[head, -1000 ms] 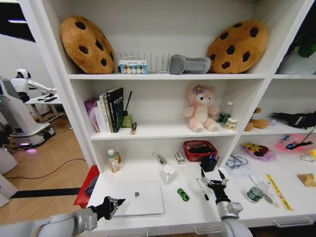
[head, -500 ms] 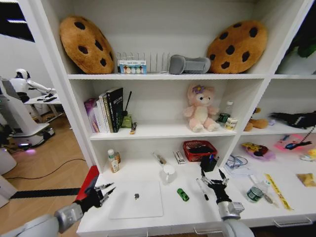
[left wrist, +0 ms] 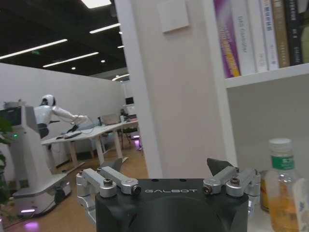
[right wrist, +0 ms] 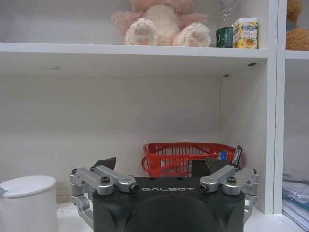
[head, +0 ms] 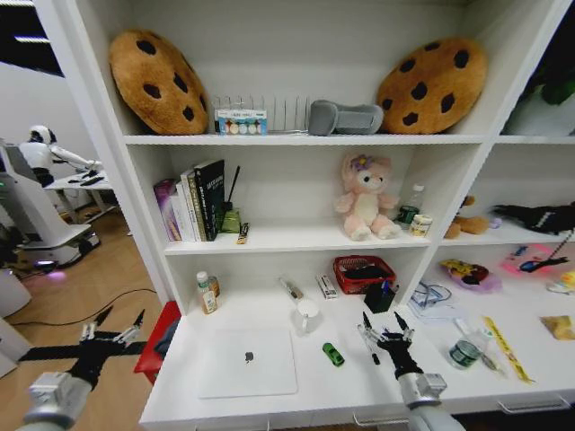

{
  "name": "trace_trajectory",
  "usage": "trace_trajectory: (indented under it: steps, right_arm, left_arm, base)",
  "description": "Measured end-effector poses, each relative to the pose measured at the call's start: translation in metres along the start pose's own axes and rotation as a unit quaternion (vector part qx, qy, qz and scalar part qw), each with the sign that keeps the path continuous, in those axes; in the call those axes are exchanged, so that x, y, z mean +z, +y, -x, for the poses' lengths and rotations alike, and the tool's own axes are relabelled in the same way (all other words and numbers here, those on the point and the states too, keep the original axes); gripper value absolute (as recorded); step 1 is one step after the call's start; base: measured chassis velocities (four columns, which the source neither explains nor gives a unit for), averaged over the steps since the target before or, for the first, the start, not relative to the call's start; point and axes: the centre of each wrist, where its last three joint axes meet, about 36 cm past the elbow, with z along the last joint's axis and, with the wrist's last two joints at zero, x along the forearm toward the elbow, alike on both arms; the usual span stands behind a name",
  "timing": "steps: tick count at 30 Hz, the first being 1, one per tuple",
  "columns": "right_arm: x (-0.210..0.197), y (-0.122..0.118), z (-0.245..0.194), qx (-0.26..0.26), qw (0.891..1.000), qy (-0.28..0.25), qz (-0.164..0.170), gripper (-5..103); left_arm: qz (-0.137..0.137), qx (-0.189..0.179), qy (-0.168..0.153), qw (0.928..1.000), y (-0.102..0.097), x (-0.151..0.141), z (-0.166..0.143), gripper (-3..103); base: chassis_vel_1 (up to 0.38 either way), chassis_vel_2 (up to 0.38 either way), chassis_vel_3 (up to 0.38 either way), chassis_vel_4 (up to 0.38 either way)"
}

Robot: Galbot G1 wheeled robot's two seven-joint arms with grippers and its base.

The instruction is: Organize the objects on the table.

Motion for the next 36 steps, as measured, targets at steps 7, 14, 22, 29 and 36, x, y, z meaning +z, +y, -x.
trace_trajectory:
  steps: [7, 14, 22, 29, 36]
  right_arm:
    - [0.000, -0.001, -0.016, -0.041, 0.999, 0.011, 0.005, 100]
    - [0.004, -0.003, -0.025, -0.088, 0.996, 0.023, -0.008, 100]
    - [0.014, -0.026, -0.010, -0.195, 0.977, 0.065, -0.047, 100]
    - [0.034, -0.022, -0.006, -0.211, 0.973, 0.090, -0.034, 100]
    - [0.051, -0.015, -0.003, -0.225, 0.968, 0.103, -0.031, 100]
  left_arm:
    - [-0.032, -0.053, -0.003, 0.9981, 0.006, 0.008, -0.002, 100]
    - [-0.044, -0.077, 0.001, 0.9961, 0.006, 0.016, -0.006, 100]
    - [-0.058, -0.115, -0.004, 0.9917, 0.003, 0.022, -0.005, 100]
    - [-0.069, -0.093, 0.004, 0.9932, -0.002, 0.024, -0.018, 100]
    - [-0.063, -0.065, 0.006, 0.9959, -0.003, 0.025, -0.027, 100]
  base:
    - [0.000, 0.000, 0.000, 0.000]
    - [0.000, 0.000, 0.000, 0.000]
    - [0.000, 0.000, 0.000, 0.000]
    - [0.000, 0.000, 0.000, 0.000]
    - [0.000, 0.000, 0.000, 0.000]
